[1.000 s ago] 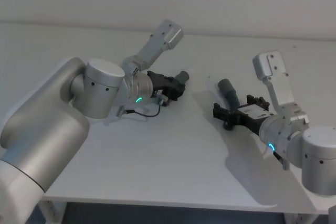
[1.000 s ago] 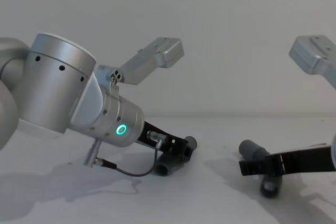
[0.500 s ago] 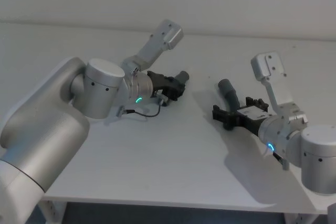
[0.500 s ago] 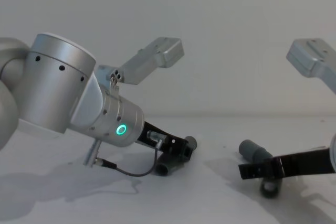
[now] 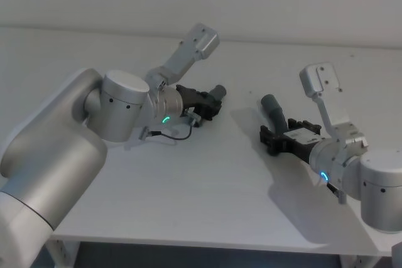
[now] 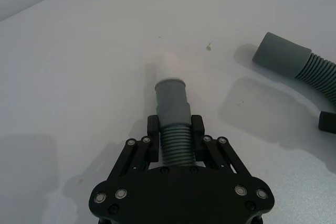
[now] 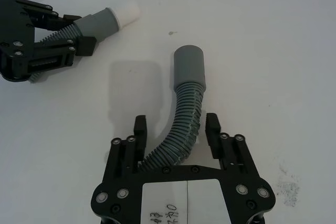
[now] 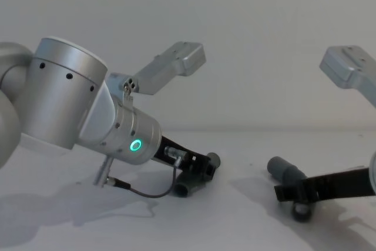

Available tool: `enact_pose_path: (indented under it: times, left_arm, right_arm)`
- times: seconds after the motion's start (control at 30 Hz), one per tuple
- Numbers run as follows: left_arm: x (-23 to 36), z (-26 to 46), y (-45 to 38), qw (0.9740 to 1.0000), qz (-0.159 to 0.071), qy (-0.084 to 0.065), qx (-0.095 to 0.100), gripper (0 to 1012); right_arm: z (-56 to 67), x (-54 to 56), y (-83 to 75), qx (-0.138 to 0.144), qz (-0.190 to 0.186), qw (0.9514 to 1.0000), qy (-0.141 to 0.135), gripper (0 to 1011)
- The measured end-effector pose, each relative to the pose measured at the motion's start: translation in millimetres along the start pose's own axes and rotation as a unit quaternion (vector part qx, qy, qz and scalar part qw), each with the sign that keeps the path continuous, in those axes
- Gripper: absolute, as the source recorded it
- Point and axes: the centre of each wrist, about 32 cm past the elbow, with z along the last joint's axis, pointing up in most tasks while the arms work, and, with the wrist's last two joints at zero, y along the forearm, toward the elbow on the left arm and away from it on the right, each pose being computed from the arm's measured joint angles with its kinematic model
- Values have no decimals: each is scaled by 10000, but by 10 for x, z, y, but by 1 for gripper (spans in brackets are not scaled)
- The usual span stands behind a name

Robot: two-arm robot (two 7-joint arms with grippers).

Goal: Use both hands to pick up one end of the pipe from the table, align the ends, and insert them.

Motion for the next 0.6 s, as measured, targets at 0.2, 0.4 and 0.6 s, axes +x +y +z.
enact_pose_path:
  times: [0.2,0.4,0.6]
  left_arm:
    - [0,0,0,10000,0,0,0,347]
    - [0,0,0,10000,0,0,0,347]
    - [0,0,0,10000,0,0,0,347]
  right_arm:
    - [1,1,1,-9,1,10000,0,496]
    - [1,2,2,-16,3,10000,-2,316]
    - [2,2,2,-15,4,10000,-3,262]
